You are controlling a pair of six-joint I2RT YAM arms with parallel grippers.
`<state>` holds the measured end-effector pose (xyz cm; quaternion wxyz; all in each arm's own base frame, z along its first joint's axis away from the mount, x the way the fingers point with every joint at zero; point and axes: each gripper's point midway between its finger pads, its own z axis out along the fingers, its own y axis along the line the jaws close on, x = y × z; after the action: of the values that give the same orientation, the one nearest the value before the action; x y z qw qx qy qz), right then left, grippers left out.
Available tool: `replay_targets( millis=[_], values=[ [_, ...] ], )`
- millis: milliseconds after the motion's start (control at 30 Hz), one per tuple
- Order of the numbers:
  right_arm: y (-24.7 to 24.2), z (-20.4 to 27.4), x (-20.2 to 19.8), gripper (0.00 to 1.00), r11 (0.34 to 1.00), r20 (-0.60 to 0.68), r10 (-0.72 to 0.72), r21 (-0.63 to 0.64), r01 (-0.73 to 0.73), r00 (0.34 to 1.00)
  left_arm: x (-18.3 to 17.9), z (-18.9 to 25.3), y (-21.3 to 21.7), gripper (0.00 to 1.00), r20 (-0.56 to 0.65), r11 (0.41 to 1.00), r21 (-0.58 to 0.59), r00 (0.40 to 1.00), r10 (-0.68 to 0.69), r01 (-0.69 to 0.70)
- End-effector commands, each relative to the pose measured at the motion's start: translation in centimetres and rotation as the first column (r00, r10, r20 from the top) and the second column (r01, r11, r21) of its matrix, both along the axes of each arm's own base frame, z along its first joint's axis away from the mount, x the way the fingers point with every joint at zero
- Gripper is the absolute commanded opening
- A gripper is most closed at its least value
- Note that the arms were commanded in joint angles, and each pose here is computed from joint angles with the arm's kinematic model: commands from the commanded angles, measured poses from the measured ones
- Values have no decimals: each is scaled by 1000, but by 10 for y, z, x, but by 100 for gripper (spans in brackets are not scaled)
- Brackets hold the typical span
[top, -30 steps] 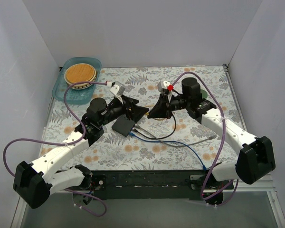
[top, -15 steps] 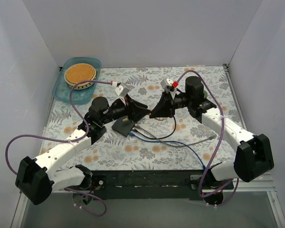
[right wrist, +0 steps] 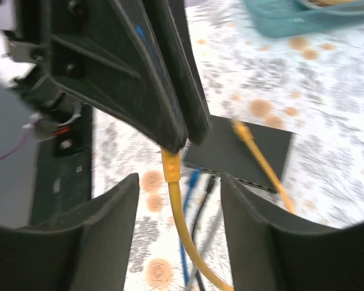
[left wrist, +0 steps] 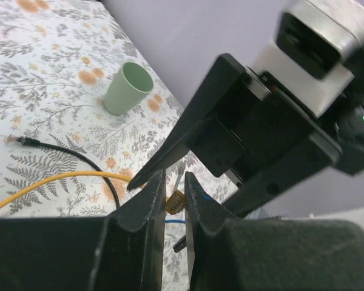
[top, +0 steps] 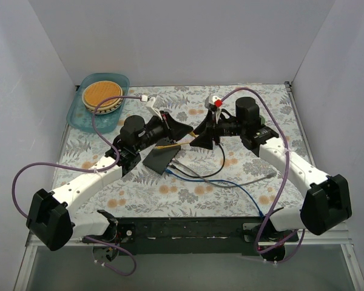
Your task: Insert the plug into the switch port
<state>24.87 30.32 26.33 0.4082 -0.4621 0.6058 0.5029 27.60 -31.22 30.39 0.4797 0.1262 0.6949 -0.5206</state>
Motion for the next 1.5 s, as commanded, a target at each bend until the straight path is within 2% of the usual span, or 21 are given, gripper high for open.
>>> replay_targets(
  millis=[0, 33, 100, 167, 200, 233, 367, 467, 567, 600, 700, 1167, 1367, 1467],
  values=[
    [-21, 24, 38, 70, 940, 164, -331, -28, 339, 929, 36, 27, 21, 0, -194, 953, -105, 946, 259, -283],
    [-24, 32, 39, 73, 926, 193, -367, -12, 376, 910, 45, 15, 30, 0, -254, 929, -73, 908, 334, -362],
    [-32, 29, 50, 79, 881, 227, -456, -21, 473, 860, 51, 14, 37, 0, -333, 898, -86, 862, 382, -431],
    [-30, 32, 48, 80, 866, 264, -479, -18, 501, 837, 57, 0, 47, 0, -417, 858, -49, 791, 447, -511],
    [-34, 32, 55, 80, 832, 298, -523, -22, 554, 798, 58, 2, 48, 0, -449, 845, -63, 771, 451, -531],
    [-25, 31, 49, 81, 834, 320, -515, -26, 551, 795, 58, -7, 51, 0, -482, 835, -36, 741, 467, -549],
    [-22, 33, 57, 80, 743, 446, -592, -19, 669, 671, 61, -12, 53, 0, -522, 813, -22, 700, 487, -582],
    [-10, 31, 58, 76, 750, 475, -572, -28, 661, 669, 63, -11, 50, 0, -528, 814, -20, 698, 484, -580],
    [-3, 28, 60, 69, 758, 472, -566, -24, 651, 676, 63, -9, 46, 0, -530, 826, -25, 708, 466, -563],
    [-2, 29, 61, 62, 758, 473, -569, -17, 652, 673, 63, -10, 45, 0, -531, 830, -24, 711, 462, -557],
    [3, 28, 62, 57, 764, 467, -571, 2, 645, 675, 63, -10, 43, 0, -528, 836, -25, 717, 455, -549],
    [27, 23, 58, 55, 818, 434, -519, 1, 576, 737, 61, -4, 41, 0, -504, 848, -49, 746, 435, -528],
    [34, 26, 60, 49, 821, 410, -522, 3, 571, 748, 58, -4, 42, 0, -498, 851, -56, 753, 430, -523],
    [34, 23, 65, 39, 806, 405, -539, -4, 591, 738, 57, -3, 43, 0, -495, 849, -60, 754, 431, -525]
  ],
)
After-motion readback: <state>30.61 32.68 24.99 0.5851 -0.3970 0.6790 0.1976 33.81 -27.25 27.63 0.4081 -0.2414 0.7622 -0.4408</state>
